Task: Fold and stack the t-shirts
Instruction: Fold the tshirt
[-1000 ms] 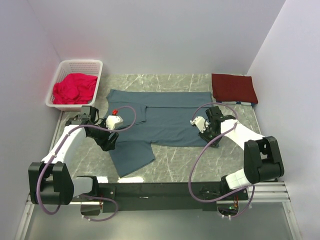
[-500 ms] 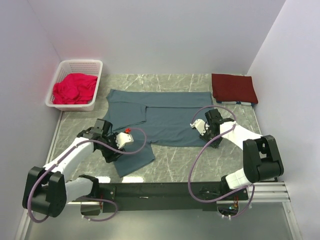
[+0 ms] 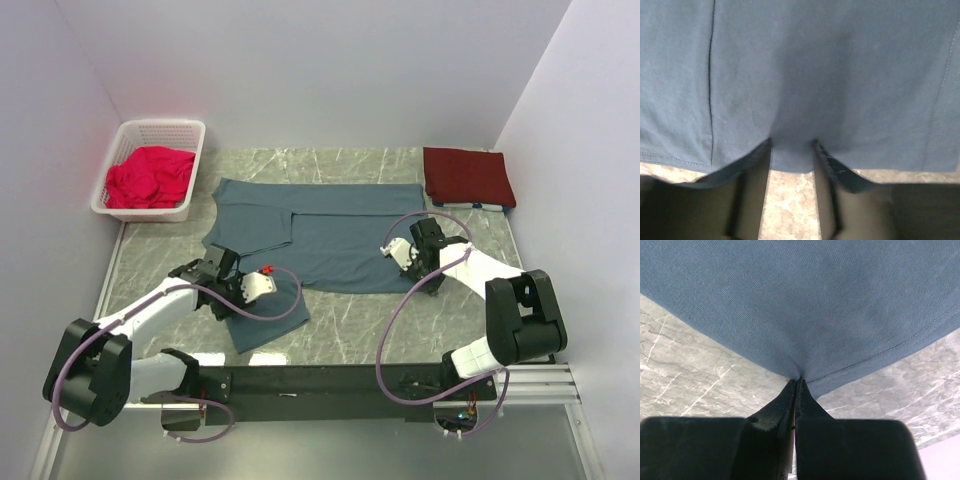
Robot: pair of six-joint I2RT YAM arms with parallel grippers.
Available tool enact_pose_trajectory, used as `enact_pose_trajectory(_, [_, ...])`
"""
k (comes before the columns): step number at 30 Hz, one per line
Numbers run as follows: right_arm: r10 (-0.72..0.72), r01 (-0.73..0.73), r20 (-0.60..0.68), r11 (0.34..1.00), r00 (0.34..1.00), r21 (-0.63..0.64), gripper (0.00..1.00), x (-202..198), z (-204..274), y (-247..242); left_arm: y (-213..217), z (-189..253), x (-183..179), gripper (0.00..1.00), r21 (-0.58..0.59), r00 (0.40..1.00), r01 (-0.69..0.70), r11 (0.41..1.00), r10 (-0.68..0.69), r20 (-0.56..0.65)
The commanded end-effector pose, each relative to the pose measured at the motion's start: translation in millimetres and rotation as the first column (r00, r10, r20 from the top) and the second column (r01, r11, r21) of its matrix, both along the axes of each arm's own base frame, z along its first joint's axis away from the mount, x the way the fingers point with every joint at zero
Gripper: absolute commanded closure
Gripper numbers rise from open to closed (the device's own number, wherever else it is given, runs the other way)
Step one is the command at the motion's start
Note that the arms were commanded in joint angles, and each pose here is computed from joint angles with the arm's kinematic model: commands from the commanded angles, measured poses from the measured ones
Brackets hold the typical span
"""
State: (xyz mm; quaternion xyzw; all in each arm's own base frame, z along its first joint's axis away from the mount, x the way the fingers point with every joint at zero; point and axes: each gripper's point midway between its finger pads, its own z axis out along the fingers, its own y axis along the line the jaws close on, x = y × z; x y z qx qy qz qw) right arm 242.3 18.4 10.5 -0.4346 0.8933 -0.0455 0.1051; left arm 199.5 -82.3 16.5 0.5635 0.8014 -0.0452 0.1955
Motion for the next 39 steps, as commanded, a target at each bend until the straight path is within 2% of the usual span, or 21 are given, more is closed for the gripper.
enact_pose_trajectory(1, [0.013,-0.013,-0.013,1.000,1.000,-0.008,1.00,-0.9,-4.4,-0.1,14.2,-17.2,-10.4,0.60,0.086,0.999,0.019,0.996,-0.015,-0.041])
enact_pose_trajectory(2, [0.013,-0.013,-0.011,1.000,1.000,-0.009,1.00,-0.1,-3.6,-0.6,16.2,-19.8,-14.6,0.64,0.098,0.998,0.028,0.995,-0.022,-0.065])
enact_pose_trajectory(3, [0.011,-0.012,-0.011,1.000,1.000,-0.009,1.00,-0.6,-3.0,-0.6,16.8,-19.4,-16.4,0.75,0.101,0.997,0.032,0.994,-0.025,-0.075])
enact_pose_trajectory(5, [0.014,-0.014,-0.005,1.000,1.000,-0.009,1.00,-0.7,-0.5,-0.8,16.0,-15.3,-21.6,0.85,0.094,0.995,0.046,0.995,-0.037,-0.098])
enact_pose_trajectory(6, [0.016,-0.016,-0.002,1.000,1.000,-0.008,1.00,-0.6,1.2,-0.8,14.7,-11.4,-22.1,0.93,0.087,0.994,0.049,0.995,-0.041,-0.099])
enact_pose_trajectory(8, [0.018,-0.018,0.008,1.000,1.000,-0.004,1.00,-3.2,7.2,-1.7,9.4,1.9,-21.1,0.99,0.054,0.995,0.056,0.997,-0.052,-0.081])
enact_pose_trajectory(18, [0.052,-0.053,0.040,0.998,0.998,0.020,1.00,-29.4,37.0,-12.7,2.4,55.4,-46.3,1.00,-0.039,0.992,0.045,0.998,-0.049,-0.116])
enact_pose_trajectory(21, [0.042,-0.045,0.076,0.999,0.996,0.030,1.00,-21.3,52.9,-17.4,0.1,71.6,-38.0,1.00,-0.071,0.996,0.023,0.997,-0.029,-0.082])
enact_pose_trajectory(27, [0.019,-0.024,0.093,0.998,0.995,0.051,1.00,7.8,71.4,-21.9,8.5,91.3,0.1,1.00,-0.108,0.997,-0.034,0.994,0.026,-0.075])
enact_pose_trajectory(35, [0.019,-0.022,0.074,0.999,0.997,0.046,1.00,50.8,74.1,-23.5,6.8,119.1,75.2,1.00,-0.169,0.994,-0.107,0.980,0.107,-0.011])
enact_pose_trajectory(39, [0.012,-0.017,0.099,0.999,0.995,0.044,1.00,83.1,84.3,-25.3,4.5,114.9,106.0,0.99,-0.185,0.990,-0.136,0.973,0.128,-0.056])
